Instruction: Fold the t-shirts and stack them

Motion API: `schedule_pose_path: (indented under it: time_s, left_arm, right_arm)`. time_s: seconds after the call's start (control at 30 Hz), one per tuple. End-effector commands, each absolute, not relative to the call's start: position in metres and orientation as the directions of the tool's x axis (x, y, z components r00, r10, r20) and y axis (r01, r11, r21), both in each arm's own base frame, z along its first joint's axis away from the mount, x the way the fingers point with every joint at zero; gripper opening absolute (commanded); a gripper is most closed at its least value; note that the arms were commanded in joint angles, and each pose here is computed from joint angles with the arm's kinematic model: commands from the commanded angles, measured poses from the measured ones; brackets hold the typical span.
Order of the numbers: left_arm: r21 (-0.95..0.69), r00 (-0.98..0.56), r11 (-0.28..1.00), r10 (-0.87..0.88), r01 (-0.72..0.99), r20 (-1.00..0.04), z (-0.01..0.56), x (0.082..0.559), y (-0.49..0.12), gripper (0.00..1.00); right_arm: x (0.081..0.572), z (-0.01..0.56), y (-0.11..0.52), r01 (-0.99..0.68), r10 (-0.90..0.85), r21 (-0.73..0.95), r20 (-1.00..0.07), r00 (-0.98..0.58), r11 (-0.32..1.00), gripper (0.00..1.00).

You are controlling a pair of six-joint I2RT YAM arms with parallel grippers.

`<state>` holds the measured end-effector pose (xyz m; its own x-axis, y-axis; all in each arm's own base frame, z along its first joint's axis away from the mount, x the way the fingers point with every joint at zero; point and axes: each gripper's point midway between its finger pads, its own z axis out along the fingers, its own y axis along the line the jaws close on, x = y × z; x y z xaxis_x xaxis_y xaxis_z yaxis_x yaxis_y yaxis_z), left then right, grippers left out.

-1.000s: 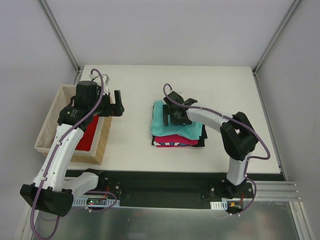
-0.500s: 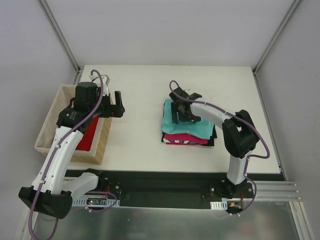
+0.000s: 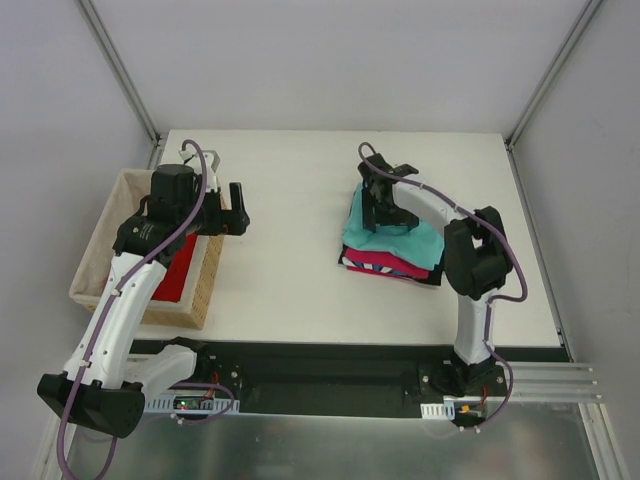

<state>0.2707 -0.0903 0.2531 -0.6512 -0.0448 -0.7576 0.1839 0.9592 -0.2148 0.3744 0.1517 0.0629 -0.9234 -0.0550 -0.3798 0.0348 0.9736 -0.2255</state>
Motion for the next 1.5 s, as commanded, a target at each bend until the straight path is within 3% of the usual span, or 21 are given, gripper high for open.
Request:
schedule_pose_path:
  time_s: [0.0,0.27,0.6,1.47]
  left_arm:
    - [-0.209,-0.627,0.952,-0.024,0.223,-0.779,0.259,0.268,-0.096,0.99]
    - [-0.183,-0.628,0.959,-0.006,0.217,-0.778,0.255,0.268,-0.095,0.99]
    - [-0.173,-0.636,0.960,0.007,0.221,-0.771,0.252,0.271,-0.097,0.99]
    - [-0.186,-0.699,0.960,0.014,0.210,-0.715,0.235,0.283,-0.104,0.99]
  right_arm:
    - [0.374,0.055,0.096,0.044,-0.079,-0.399,-0.286,-0.955,0.916,0.97]
    - [0.388,0.050,0.068,0.094,-0.008,-0.357,-0.274,-0.962,0.929,0.97]
    - [0.405,0.047,0.061,0.146,0.107,-0.100,-0.322,-0.941,0.984,0.97]
    - [0.516,0.042,-0.009,0.089,0.068,-0.043,-0.351,-0.934,0.995,0.97]
